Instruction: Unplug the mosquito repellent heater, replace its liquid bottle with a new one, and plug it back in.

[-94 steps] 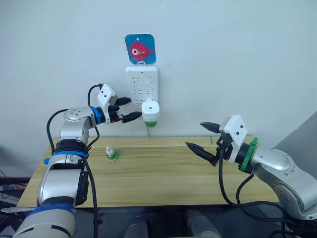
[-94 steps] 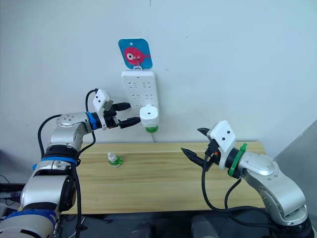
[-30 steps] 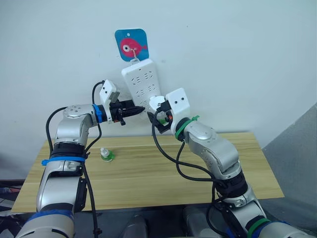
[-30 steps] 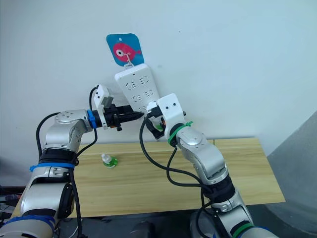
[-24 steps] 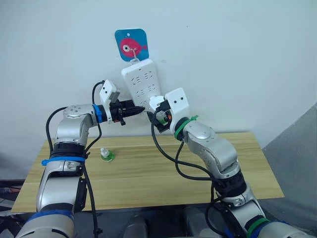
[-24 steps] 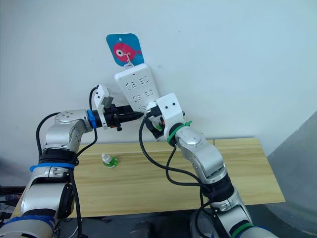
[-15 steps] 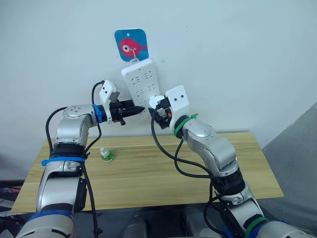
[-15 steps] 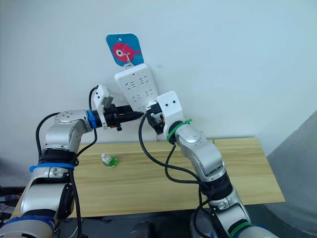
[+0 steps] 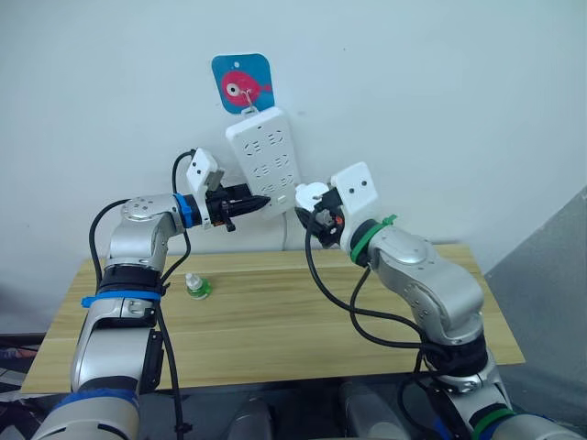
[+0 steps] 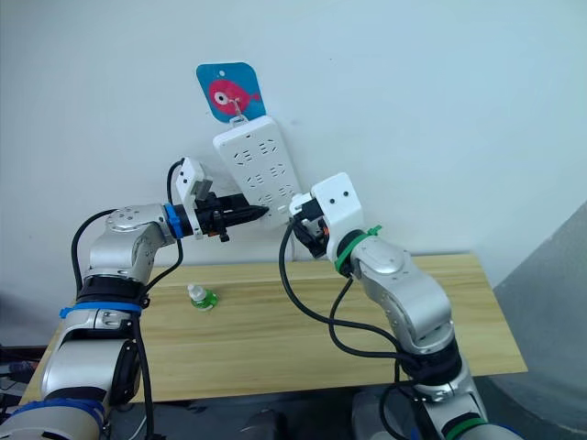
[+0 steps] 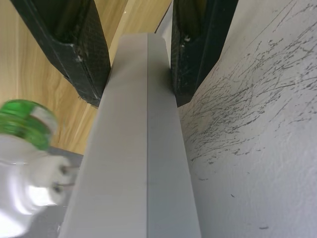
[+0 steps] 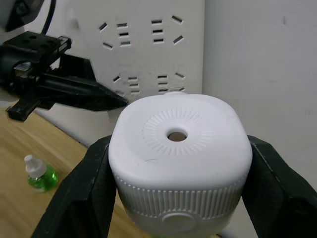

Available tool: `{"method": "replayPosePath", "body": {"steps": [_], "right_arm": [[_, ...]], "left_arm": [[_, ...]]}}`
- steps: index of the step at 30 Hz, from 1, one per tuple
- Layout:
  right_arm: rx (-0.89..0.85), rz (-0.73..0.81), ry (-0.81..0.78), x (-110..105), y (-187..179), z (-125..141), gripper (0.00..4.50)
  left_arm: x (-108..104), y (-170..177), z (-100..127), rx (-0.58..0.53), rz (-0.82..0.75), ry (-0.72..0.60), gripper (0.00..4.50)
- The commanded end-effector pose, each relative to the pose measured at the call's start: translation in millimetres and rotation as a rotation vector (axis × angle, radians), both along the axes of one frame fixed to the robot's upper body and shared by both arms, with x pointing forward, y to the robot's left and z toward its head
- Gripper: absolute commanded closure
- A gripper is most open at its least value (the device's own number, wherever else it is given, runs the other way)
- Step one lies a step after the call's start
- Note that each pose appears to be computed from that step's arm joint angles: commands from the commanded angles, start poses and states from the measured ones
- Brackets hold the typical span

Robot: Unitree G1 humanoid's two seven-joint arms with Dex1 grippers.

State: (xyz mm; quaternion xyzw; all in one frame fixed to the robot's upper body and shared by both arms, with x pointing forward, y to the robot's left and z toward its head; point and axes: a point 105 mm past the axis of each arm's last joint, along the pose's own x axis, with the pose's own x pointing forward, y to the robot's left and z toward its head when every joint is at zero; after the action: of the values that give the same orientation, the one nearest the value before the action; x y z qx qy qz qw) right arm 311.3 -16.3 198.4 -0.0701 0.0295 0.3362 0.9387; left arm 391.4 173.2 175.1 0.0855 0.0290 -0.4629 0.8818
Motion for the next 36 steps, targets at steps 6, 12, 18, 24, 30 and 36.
{"method": "replayPosePath", "body": {"steps": [6,12,18,24,30,36], "right_arm": [[0.099,0.000,-0.002,-8.6,-21.4,16.1,1.51],[0.125,-0.032,0.001,-3.5,-31.1,17.8,1.51],[0.220,-0.043,-0.007,-1.7,-44.1,26.1,1.51],[0.332,-0.015,0.038,-5.9,-49.8,24.8,1.51],[0.449,-0.010,0.102,-8.4,-49.6,20.7,1.51],[0.643,0.015,0.185,-12.7,-34.8,24.8,1.51]], "left_arm": [[-8.3,28.9,5.3,0.062,0.072,-0.079,2.47],[-24.4,48.3,1.5,0.074,0.129,-0.103,0.89],[-69.1,68.6,4.9,0.138,0.165,-0.134,0.00],[-107.5,70.2,15.7,0.135,0.228,-0.153,0.00],[-123.7,44.9,21.0,0.081,0.215,-0.162,0.00],[-123.3,-18.6,12.3,-0.042,0.072,-0.148,0.00]]}}
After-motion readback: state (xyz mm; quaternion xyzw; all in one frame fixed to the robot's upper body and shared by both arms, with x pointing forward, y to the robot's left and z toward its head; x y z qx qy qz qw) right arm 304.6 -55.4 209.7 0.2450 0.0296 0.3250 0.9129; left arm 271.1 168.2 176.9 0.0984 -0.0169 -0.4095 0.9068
